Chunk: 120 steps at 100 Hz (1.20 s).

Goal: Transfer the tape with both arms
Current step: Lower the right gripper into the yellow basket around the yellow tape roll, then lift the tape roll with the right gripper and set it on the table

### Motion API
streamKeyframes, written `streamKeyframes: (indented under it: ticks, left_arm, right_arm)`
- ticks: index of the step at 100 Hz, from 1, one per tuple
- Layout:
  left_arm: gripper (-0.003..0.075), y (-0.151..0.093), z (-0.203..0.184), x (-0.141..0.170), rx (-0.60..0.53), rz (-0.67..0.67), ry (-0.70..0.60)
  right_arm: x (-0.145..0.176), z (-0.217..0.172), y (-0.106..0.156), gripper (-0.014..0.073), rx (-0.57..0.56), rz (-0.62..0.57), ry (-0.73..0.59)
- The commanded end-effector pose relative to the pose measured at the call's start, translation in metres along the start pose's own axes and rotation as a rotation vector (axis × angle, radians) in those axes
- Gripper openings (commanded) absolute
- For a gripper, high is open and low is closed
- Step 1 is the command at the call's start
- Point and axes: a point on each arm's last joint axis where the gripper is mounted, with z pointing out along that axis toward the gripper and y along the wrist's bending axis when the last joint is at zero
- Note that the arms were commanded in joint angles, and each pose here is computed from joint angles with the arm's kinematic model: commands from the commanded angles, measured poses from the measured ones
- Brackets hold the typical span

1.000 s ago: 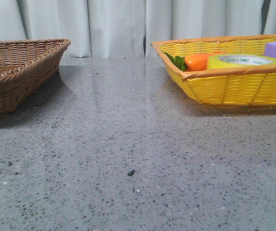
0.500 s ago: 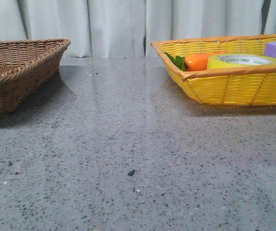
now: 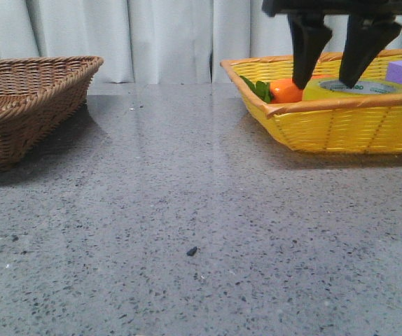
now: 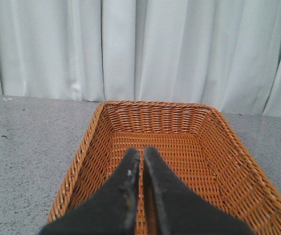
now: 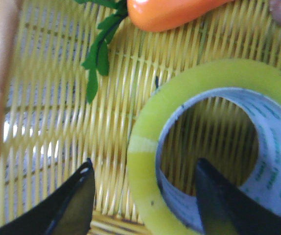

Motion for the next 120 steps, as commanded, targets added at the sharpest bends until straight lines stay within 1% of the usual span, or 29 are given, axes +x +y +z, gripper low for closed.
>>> streamKeyframes:
  ticks: [1, 15, 22, 29, 44, 45, 46, 53, 60, 67, 79, 91, 107, 120]
  left_arm:
    - [-0.0021, -0.001, 0.000, -0.020, 0.005, -0.008, -0.114]
    - [-0.0021, -0.001, 0.000, -0.020, 0.005, -0.008, -0.114]
    - [-0.0021, -0.001, 0.000, -0.020, 0.005, -0.008, -0.114]
    - [-0.0021, -0.001, 0.000, -0.020, 0.005, -0.008, -0.114]
    - [-0.0021, -0.001, 0.000, -0.020, 0.005, -0.008, -0.114]
    - [-0.0021, -0.001, 0.000, -0.020, 0.005, -0.008, -0.114]
    - [-0.0021, -0.001, 0.000, -0.020, 0.005, -0.008, -0.114]
    - [-0.0021, -0.001, 0.000, -0.020, 0.005, -0.008, -0.114]
    - [-0.0021, -0.001, 0.000, -0.020, 0.005, -0.008, -0.114]
    - [-0.0021, -0.001, 0.000, -0.020, 0.005, -0.008, -0.114]
    - [-0.0021, -0.001, 0.000, -0.020, 0.005, -0.008, -0.114]
    - [-0.0021, -0.001, 0.000, -0.020, 0.005, -0.008, -0.114]
    - [-0.0021, -0.001, 0.000, -0.020, 0.005, -0.008, -0.114]
    - [-0.0021, -0.002, 0.000, -0.021, 0.005, -0.008, -0.118]
  right_arm:
    - [-0.010, -0.014, 0.001, 0.0371, 0.003, -0.018, -0.071]
    - [-0.012, 0.002, 0.001, 0.0368, 0.006, -0.019, -0.038]
    - [-0.012, 0.008, 0.000, 0.0336, 0.015, -0.023, -0.022]
    - [-0.012, 0.011, -0.001, 0.0273, 0.021, -0.025, -0.014]
    - [-0.013, 0.013, -0.002, 0.0095, 0.038, -0.035, -0.015]
    - [-0.013, 0.013, -0.002, 0.0095, 0.038, -0.035, -0.015]
    - [-0.013, 0.013, -0.003, 0.0071, 0.040, -0.036, -0.015]
    - [-0.013, 0.013, -0.003, 0.0007, 0.047, -0.040, -0.016]
    - [-0.013, 0.013, -0.003, -0.0033, 0.046, -0.040, -0.017]
    - [-0.013, 0.013, -0.003, -0.0050, 0.046, -0.040, -0.017]
    - [-0.013, 0.013, -0.003, -0.0050, 0.047, -0.039, -0.009]
    - [-0.016, 0.002, -0.003, -0.0050, 0.048, -0.038, 0.003]
    - [-0.029, -0.038, 0.000, -0.0050, 0.044, -0.039, -0.071]
    - [-0.037, -0.079, 0.015, -0.0050, 0.026, -0.069, -0.133]
